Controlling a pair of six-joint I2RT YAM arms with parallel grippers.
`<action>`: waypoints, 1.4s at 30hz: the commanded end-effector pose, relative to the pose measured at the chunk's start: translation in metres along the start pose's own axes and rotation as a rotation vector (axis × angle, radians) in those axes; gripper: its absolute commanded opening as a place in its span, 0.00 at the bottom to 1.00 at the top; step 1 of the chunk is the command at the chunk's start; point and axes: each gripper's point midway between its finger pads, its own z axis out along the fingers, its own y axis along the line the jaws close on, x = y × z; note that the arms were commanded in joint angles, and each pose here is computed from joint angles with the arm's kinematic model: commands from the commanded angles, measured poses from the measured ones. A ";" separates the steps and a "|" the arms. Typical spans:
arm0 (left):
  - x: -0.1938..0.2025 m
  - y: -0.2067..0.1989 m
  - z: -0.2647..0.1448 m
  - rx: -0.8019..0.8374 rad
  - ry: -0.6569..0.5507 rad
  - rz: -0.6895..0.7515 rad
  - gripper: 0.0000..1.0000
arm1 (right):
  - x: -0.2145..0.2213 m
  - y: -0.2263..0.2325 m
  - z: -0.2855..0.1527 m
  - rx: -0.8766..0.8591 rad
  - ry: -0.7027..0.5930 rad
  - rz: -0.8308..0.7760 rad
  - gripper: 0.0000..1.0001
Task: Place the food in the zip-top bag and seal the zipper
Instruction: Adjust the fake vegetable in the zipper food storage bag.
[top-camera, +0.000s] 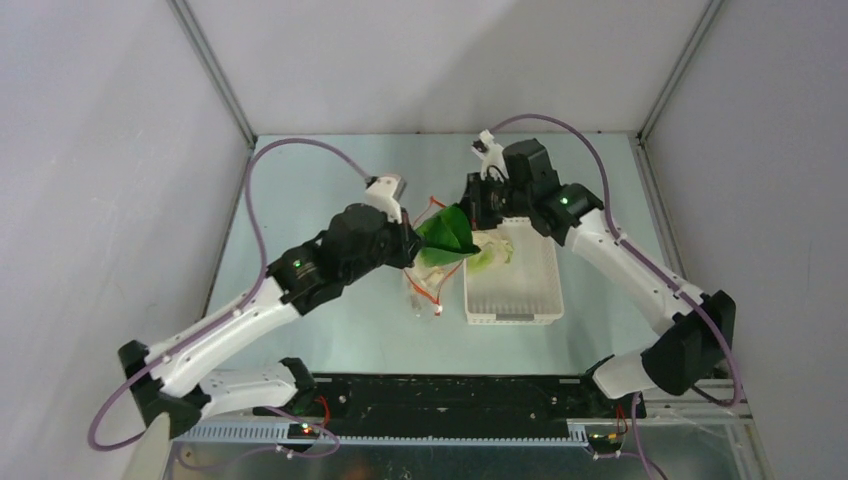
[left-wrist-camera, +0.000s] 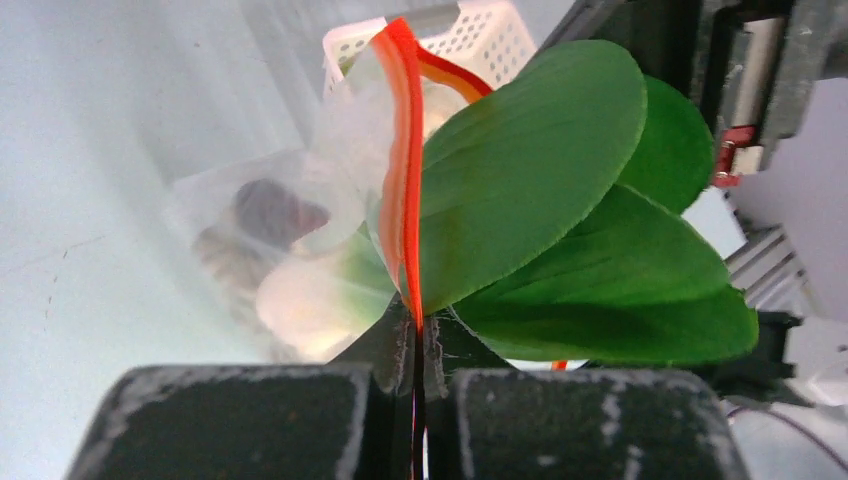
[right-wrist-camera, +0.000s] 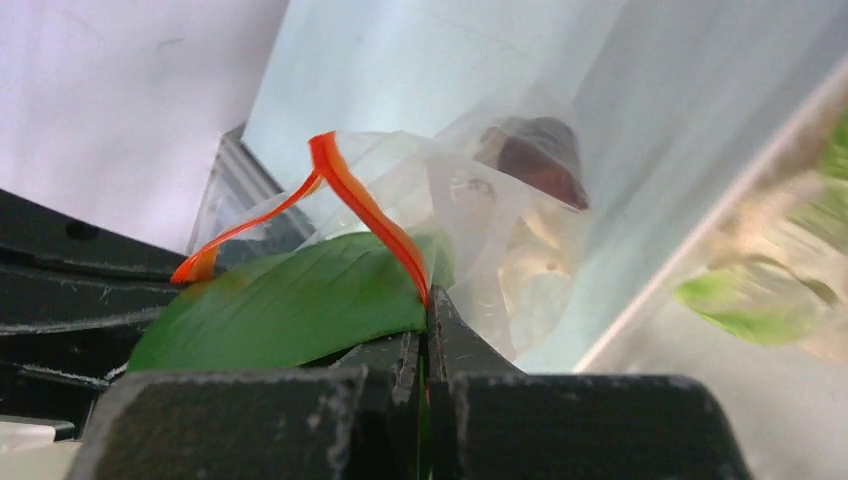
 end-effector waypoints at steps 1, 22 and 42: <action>-0.022 0.004 -0.029 -0.067 -0.151 -0.183 0.00 | -0.018 0.034 0.000 -0.096 0.025 -0.056 0.00; -0.008 0.047 -0.013 -0.340 -0.187 -0.369 0.00 | -0.064 -0.007 -0.010 0.178 -0.217 0.005 0.83; -0.011 0.042 -0.018 -0.300 -0.198 -0.391 0.00 | -0.022 0.080 -0.020 -0.117 -0.517 -0.345 0.99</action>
